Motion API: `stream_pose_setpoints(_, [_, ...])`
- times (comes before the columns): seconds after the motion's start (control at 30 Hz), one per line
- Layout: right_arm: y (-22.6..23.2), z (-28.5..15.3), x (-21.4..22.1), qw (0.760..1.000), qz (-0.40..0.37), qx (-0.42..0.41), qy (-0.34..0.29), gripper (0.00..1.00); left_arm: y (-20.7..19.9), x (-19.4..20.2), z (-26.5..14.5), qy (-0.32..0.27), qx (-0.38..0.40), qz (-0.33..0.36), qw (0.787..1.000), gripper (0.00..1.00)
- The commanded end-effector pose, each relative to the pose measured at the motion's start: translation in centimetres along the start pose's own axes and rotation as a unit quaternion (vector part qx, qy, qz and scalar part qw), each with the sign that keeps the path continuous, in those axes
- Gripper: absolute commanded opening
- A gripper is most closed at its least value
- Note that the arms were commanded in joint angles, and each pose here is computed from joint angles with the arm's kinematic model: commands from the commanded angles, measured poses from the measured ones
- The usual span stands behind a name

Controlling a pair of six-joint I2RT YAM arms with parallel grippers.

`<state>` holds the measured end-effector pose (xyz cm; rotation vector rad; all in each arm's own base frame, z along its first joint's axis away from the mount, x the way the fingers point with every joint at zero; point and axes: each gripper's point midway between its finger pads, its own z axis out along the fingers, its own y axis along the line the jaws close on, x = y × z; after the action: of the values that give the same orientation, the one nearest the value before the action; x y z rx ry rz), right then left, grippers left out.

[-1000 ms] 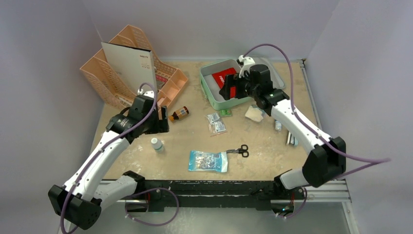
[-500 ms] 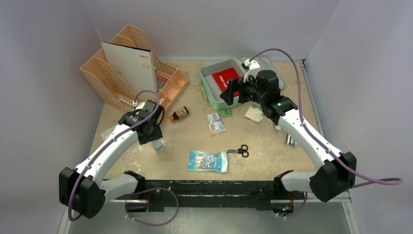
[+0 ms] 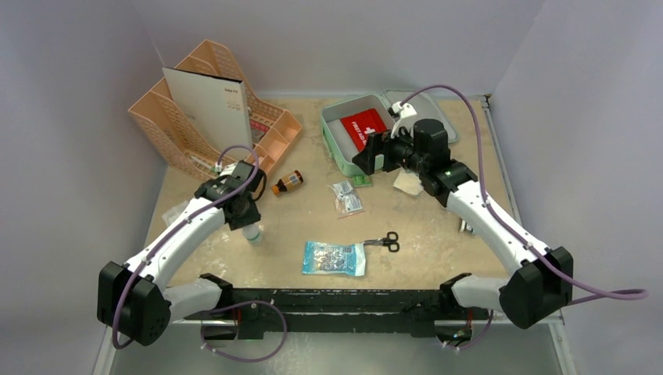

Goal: Organize the medicine kit
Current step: Pick up the pill bottle at the center of the board.

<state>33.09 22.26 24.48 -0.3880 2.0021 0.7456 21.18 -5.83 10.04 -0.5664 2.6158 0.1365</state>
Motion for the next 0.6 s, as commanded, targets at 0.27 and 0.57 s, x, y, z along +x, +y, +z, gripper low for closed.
stream_pose_setpoints(0.27, [0.9,0.0,-0.8,1.000,-0.007,-0.017,-0.025,0.99,0.2,0.7,-1.0,0.017,0.011,0.003,1.000,0.45])
stream_pose_setpoints(0.57, [0.6,0.4,-0.2,1.000,0.009,-0.005,-0.012,0.99,0.0,0.9,-0.7,0.015,0.020,0.000,1.000,0.37])
